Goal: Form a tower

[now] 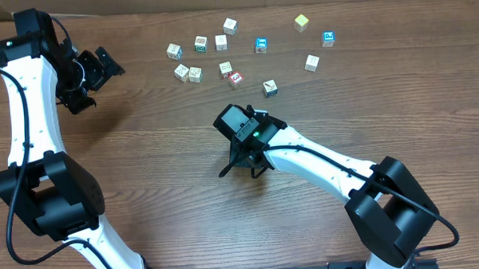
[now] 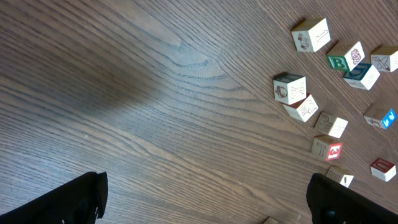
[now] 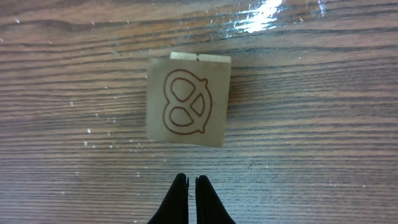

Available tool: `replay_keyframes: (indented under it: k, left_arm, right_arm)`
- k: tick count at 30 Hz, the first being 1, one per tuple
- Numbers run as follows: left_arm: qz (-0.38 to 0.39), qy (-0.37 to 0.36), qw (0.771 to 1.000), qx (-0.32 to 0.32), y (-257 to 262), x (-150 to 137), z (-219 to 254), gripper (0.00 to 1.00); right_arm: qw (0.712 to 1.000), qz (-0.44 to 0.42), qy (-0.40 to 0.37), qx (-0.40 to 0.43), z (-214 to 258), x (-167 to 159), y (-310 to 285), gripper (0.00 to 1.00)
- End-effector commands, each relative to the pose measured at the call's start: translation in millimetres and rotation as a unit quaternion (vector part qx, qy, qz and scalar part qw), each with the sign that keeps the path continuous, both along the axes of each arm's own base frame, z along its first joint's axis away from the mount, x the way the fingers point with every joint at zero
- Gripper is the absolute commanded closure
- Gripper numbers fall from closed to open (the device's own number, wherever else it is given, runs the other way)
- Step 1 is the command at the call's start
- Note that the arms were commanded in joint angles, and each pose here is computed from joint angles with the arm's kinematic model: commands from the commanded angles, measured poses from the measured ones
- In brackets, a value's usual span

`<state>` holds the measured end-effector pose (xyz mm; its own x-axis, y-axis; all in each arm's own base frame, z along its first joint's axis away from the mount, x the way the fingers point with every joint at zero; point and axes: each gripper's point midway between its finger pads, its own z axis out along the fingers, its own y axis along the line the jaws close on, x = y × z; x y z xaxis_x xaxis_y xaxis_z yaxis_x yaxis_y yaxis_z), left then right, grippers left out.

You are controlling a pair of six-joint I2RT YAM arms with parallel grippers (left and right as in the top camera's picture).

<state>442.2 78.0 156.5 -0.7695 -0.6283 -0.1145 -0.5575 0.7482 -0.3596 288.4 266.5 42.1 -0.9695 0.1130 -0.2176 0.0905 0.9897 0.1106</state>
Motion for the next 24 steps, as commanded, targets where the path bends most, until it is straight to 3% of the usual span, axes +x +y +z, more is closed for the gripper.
replay_keyframes:
  k: [1, 24]
  left_arm:
    - [-0.013, -0.012, 1.0, 0.002, -3.3, 3.2, 6.3, 0.0]
    - [-0.013, -0.012, 1.0, 0.002, -3.4, 3.3, 6.3, 0.01]
  right_arm:
    - [1.0, 0.006, -0.006, -0.009, -2.9, -0.1, -2.9, 0.96]
    - [0.999, 0.002, -0.032, -0.012, -0.1, 10.6, -3.1, 0.96]
